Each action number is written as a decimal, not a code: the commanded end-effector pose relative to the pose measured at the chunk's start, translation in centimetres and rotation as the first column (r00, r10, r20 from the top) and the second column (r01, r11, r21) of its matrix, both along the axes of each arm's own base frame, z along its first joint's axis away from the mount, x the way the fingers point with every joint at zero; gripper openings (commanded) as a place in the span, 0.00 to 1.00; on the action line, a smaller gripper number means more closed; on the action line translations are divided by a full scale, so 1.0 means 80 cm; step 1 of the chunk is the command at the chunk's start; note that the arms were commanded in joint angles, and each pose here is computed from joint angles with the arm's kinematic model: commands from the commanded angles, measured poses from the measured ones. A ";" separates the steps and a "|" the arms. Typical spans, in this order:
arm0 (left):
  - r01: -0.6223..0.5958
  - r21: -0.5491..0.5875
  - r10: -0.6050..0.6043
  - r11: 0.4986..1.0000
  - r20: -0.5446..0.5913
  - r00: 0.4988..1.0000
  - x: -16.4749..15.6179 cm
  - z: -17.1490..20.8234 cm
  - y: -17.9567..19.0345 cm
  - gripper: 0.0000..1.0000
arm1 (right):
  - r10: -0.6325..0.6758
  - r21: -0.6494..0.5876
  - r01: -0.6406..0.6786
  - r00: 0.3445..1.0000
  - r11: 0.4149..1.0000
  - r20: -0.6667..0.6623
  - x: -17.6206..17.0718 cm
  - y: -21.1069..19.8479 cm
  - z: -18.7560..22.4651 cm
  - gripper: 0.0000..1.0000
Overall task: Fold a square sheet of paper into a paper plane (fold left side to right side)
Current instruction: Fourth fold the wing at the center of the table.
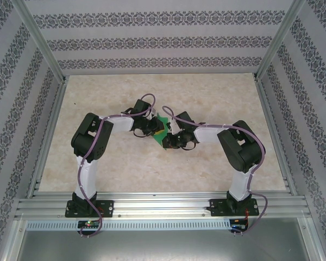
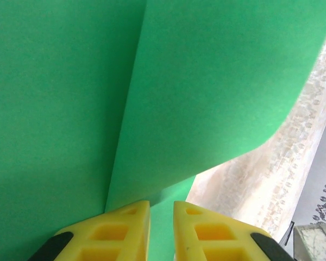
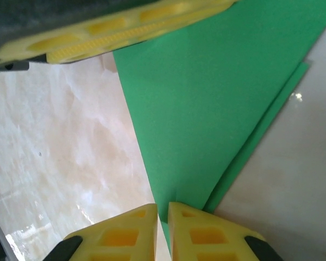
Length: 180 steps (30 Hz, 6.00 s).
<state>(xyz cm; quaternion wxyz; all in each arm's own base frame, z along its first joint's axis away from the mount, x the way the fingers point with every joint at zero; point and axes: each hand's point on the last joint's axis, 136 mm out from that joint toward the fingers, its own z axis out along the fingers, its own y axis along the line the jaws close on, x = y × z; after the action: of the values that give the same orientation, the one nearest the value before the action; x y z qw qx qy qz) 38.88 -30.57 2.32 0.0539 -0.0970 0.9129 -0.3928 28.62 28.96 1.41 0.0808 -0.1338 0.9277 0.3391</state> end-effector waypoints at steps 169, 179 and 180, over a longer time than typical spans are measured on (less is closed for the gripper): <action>0.022 0.030 -0.021 0.999 -0.016 1.000 0.052 -0.033 -0.007 0.35 | -0.288 0.031 0.288 0.957 0.957 0.002 0.092 0.002 0.042 0.16; 0.022 0.042 -0.021 0.999 -0.020 1.000 0.051 -0.036 -0.004 0.35 | -0.234 -0.125 0.230 0.972 0.965 -0.024 0.071 -0.008 -0.009 0.16; 0.022 0.043 -0.022 0.999 -0.020 1.000 0.051 -0.036 -0.004 0.35 | -0.228 -0.142 0.222 0.973 0.965 -0.030 0.067 -0.012 -0.014 0.16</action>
<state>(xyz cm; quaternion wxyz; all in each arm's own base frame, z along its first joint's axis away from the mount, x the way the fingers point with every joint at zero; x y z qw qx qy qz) 44.44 -32.62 3.36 0.0707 -0.0640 0.9022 -0.4206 34.94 28.80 1.82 0.1074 -0.0132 0.9478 0.3000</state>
